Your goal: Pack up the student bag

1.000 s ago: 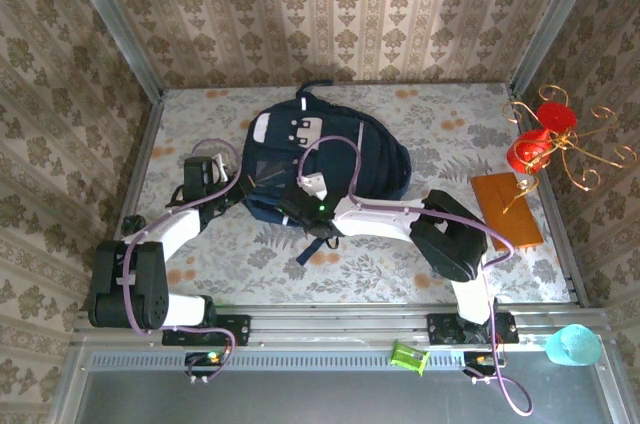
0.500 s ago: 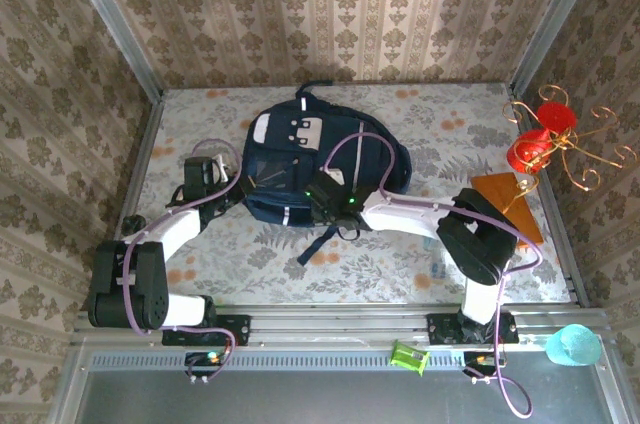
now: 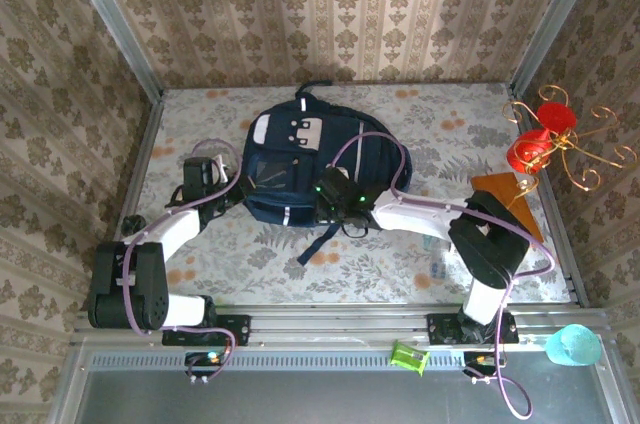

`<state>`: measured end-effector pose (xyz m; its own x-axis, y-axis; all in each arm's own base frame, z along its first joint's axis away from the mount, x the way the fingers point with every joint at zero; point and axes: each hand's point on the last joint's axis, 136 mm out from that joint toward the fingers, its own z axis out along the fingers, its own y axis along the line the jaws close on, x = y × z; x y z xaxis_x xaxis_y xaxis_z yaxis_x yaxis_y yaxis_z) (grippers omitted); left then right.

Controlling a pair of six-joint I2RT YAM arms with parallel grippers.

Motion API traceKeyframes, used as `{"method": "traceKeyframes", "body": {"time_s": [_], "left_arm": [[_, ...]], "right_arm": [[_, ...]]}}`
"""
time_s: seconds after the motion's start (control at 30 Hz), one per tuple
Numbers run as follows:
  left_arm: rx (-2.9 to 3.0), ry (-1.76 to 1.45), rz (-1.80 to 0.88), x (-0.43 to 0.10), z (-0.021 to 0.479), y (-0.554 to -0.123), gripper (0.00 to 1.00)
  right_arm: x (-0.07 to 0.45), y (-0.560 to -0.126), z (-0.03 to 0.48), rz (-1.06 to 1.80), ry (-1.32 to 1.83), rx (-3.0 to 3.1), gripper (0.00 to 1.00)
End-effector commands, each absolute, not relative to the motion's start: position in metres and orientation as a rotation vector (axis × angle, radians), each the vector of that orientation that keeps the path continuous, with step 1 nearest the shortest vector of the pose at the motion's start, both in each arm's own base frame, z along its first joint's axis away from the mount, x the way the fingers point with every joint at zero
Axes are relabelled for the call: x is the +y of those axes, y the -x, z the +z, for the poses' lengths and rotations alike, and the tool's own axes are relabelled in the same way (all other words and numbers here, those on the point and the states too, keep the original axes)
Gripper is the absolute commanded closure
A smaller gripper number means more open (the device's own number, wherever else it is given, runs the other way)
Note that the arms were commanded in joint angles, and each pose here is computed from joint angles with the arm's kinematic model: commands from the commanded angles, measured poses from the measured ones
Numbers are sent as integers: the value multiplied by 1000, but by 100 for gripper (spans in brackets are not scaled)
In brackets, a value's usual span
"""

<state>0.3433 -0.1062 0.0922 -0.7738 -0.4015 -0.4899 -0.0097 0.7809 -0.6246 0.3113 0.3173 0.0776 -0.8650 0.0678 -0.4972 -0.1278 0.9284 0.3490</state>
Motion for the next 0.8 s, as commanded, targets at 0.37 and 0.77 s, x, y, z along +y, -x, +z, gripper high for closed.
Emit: {"method": "traceKeyframes", "body": {"time_s": [0.37, 0.77], "left_arm": [[2357, 311, -778, -92, 88, -341, 100], [2354, 304, -784, -93, 91, -341, 100]], "right_arm": [[264, -293, 48, 94, 381, 2696, 94], [287, -283, 39, 379, 384, 2746, 77]]}}
